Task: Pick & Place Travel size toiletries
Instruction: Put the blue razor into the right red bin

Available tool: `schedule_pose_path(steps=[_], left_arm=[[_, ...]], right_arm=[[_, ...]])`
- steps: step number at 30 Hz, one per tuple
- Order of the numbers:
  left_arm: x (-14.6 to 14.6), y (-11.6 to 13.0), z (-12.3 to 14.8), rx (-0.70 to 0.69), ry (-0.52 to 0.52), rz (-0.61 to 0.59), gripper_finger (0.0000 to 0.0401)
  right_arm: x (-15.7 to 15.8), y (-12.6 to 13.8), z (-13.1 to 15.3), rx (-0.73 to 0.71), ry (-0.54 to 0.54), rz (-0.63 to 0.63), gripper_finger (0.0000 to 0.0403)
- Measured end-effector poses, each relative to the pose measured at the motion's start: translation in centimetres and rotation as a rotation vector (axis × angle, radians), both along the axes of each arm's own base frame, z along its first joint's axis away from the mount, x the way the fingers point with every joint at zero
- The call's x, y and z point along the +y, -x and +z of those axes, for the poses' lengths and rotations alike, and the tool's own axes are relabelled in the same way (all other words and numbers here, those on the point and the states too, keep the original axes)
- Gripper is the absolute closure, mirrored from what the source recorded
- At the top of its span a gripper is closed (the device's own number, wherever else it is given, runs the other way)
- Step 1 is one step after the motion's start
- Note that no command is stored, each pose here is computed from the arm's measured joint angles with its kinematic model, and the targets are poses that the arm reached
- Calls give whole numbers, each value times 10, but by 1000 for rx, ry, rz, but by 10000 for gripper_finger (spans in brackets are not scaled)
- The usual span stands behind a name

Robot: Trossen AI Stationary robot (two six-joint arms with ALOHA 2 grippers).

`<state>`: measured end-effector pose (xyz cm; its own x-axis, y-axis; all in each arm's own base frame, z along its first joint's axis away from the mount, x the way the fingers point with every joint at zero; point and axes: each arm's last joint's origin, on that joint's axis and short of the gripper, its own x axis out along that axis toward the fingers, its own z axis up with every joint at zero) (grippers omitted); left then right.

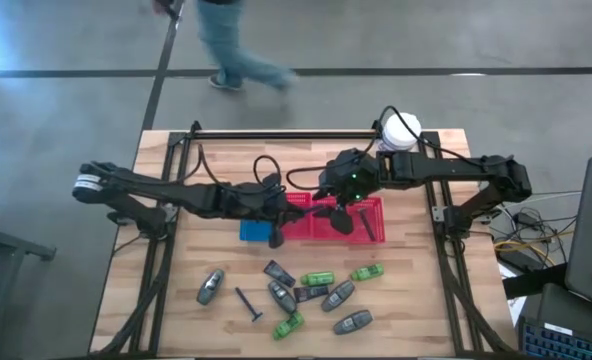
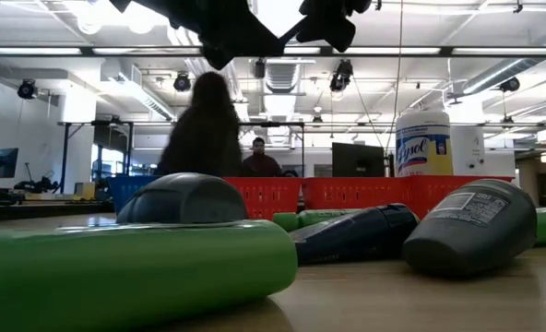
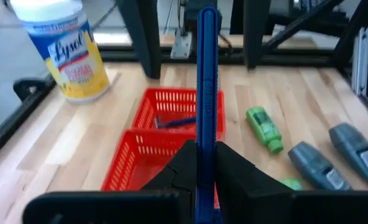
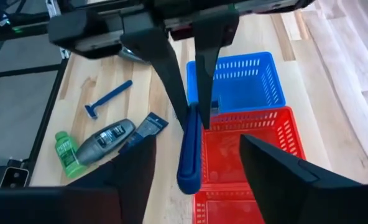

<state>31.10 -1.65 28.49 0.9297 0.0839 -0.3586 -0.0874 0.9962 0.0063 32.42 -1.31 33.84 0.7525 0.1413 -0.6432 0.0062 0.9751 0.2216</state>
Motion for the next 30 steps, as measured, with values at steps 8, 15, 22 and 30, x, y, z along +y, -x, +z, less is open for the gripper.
schedule_pose_path(steps=[8,15,22,30], left_arm=[[0,-2,-1,-7,0,0,366],[0,-2,-1,-9,1,0,366],[0,-2,-1,-7,2,5,365],[0,-2,-2,-5,3,5,361]], right_arm=[[-1,-1,-5,34,-29,-16,217],[-2,-2,-6,29,-23,-25,274],[-2,-2,-7,37,-28,-29,346],[-3,-1,-7,47,-16,-52,375]])
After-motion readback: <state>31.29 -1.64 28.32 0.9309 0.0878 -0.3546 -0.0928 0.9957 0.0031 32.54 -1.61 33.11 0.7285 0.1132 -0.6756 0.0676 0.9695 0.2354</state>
